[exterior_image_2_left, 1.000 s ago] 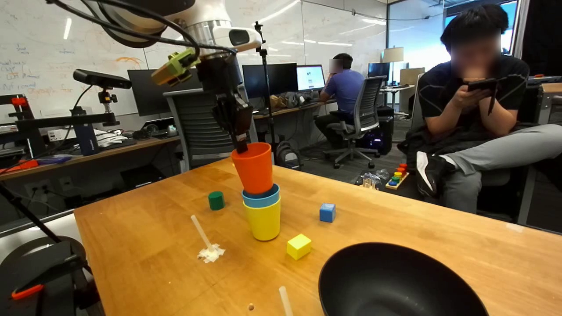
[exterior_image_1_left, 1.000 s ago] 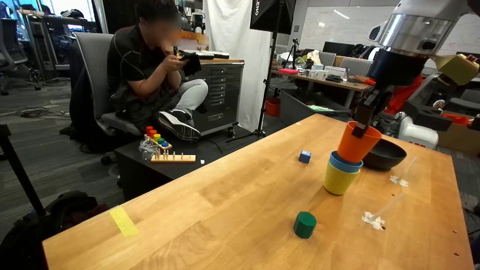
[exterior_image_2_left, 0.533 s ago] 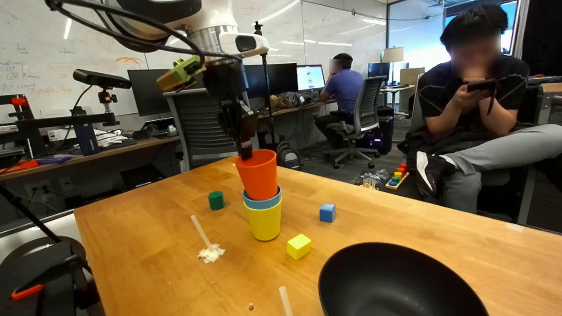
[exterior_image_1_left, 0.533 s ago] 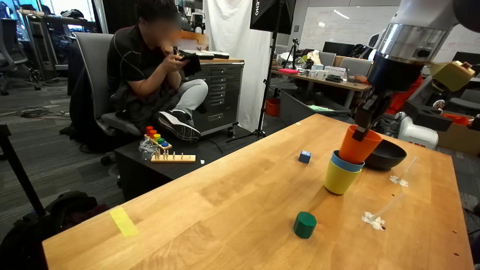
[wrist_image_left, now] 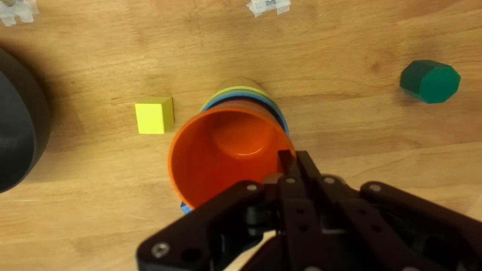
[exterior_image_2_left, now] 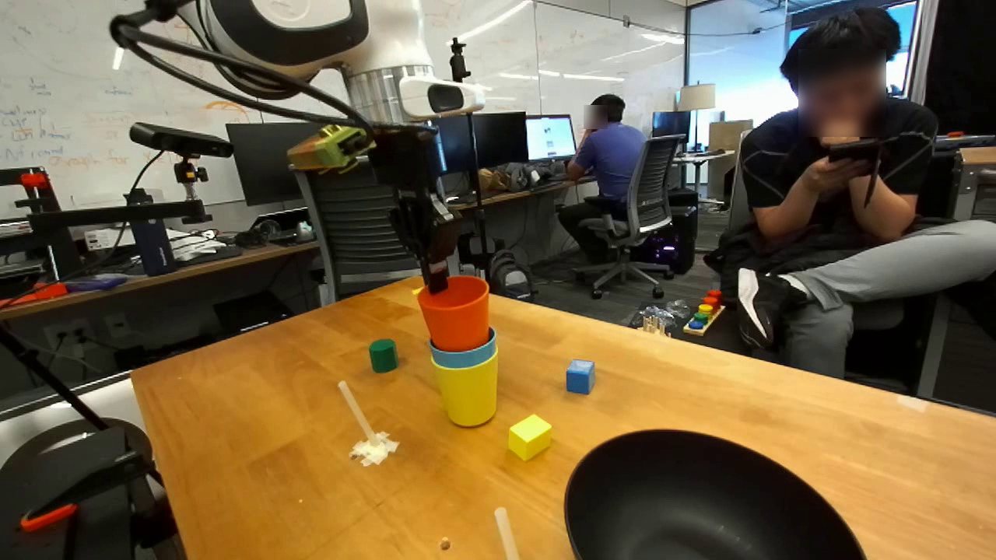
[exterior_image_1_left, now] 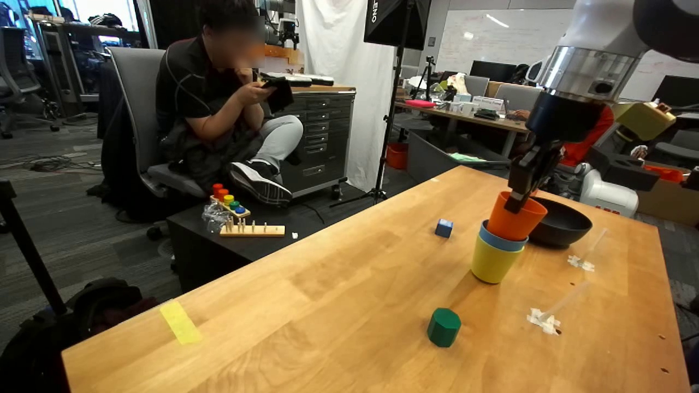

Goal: Stack the three cups on the table

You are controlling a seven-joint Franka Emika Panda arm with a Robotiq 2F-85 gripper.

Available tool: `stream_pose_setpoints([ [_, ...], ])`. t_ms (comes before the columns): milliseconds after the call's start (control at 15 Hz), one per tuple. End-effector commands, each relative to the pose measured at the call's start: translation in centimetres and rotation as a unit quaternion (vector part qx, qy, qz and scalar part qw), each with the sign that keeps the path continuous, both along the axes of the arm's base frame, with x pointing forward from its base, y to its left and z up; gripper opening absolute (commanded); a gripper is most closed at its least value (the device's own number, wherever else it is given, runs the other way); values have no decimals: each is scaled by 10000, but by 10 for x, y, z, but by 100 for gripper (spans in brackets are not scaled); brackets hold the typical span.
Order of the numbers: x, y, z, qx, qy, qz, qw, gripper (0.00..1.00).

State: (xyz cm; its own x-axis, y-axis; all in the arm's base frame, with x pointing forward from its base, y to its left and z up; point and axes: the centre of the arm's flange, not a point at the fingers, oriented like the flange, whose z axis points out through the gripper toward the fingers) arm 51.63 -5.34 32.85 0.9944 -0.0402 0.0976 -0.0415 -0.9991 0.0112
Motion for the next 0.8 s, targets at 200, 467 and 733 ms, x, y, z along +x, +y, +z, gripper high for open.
stream_pose_setpoints([
  [200, 12, -5, -14, 260, -102, 80, 9996, 3],
  [467, 14, -6, -22, 260, -44, 81, 9996, 3],
  [733, 16, -8, -26, 237, -15, 61, 9997, 32],
])
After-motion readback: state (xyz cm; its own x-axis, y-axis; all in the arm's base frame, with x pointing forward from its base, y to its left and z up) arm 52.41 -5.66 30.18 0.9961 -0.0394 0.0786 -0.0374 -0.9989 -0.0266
